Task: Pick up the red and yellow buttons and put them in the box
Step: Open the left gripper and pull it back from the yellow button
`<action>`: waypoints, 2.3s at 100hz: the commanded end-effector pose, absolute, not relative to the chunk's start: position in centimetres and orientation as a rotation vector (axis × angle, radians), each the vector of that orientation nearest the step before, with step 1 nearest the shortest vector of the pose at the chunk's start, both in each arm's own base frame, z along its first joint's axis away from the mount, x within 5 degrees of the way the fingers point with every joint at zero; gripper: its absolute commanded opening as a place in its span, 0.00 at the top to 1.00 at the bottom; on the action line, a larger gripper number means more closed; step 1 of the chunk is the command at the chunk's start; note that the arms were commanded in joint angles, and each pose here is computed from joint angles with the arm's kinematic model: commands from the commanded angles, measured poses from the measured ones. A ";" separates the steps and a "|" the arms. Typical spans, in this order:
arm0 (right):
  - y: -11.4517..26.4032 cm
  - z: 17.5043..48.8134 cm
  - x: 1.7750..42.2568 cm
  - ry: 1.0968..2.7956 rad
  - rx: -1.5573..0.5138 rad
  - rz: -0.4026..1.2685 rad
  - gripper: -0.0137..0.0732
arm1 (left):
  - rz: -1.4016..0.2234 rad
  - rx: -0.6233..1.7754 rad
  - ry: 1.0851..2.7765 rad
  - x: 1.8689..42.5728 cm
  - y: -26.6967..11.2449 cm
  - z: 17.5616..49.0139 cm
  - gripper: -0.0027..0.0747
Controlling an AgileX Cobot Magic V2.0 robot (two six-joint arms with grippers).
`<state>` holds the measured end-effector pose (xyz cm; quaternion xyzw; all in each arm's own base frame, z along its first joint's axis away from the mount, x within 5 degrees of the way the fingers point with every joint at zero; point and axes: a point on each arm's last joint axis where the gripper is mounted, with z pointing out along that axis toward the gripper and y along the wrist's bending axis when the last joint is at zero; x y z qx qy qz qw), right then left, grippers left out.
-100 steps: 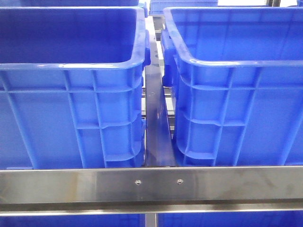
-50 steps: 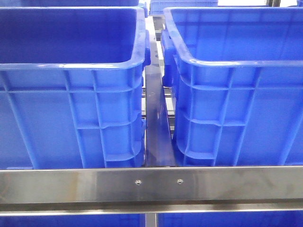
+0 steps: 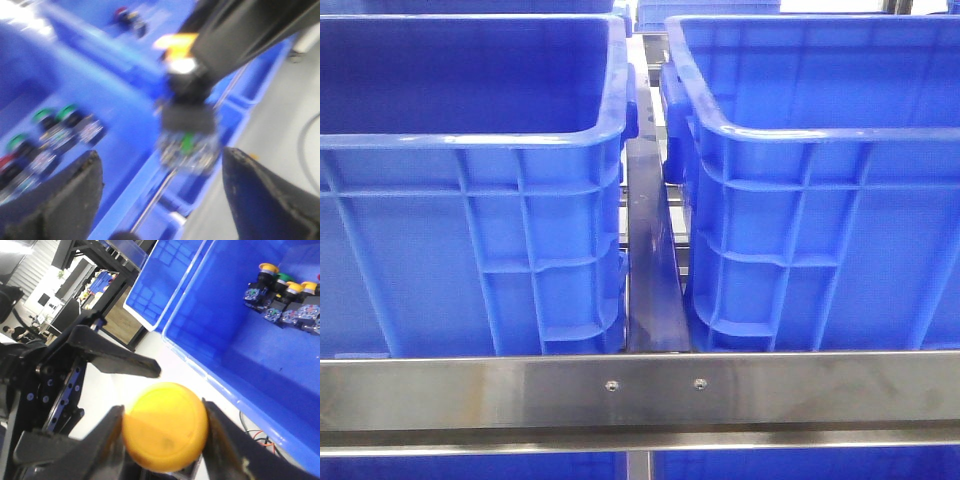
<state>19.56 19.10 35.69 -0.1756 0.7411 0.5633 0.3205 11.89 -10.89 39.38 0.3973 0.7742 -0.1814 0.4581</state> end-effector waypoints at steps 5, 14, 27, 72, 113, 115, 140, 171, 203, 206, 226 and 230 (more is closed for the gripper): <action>18.9 38.0 19.2 1.850 -0.438 1.534 0.73 | -0.435 0.836 1.857 11.1 -9.6 40.4 0.37; 18.9 38.0 19.2 1.849 -0.437 1.533 0.73 | -0.413 0.723 1.866 10.5 -8.3 40.2 0.37; 18.9 38.0 19.2 1.849 -0.437 1.531 0.73 | -0.318 0.528 1.862 9.7 -5.9 40.0 0.37; 18.9 38.0 19.2 1.848 -0.438 1.530 0.73 | -0.178 0.336 1.828 8.1 -2.5 40.1 0.37; 18.9 38.0 19.2 1.849 -0.436 1.530 0.73 | -0.227 0.353 1.836 8.1 -2.9 39.8 0.37; 18.9 38.0 19.2 1.849 -0.436 1.530 0.73 | -0.228 0.360 1.835 8.1 -3.0 39.8 0.37; 18.9 37.9 19.2 1.849 -0.433 1.527 0.73 | -0.246 0.373 1.815 8.3 -3.4 39.9 0.37; 18.8 37.9 19.2 1.849 -0.433 1.526 0.73 | -0.180 0.369 1.859 10.5 -4.6 39.4 0.37; 18.9 37.9 19.2 1.849 -0.434 1.527 0.73 | -0.171 0.310 1.915 13.4 -5.7 38.5 0.37; 18.9 37.9 19.2 1.849 -0.434 1.527 0.73 | -0.164 0.293 1.919 13.5 -5.5 38.4 0.37; 18.9 38.0 19.2 1.849 -0.435 1.527 0.73 | -0.071 0.169 1.931 13.9 -3.4 38.5 0.37; 18.9 38.0 19.2 1.849 -0.435 1.527 0.73 | -0.054 0.154 1.935 13.9 -3.0 38.5 0.37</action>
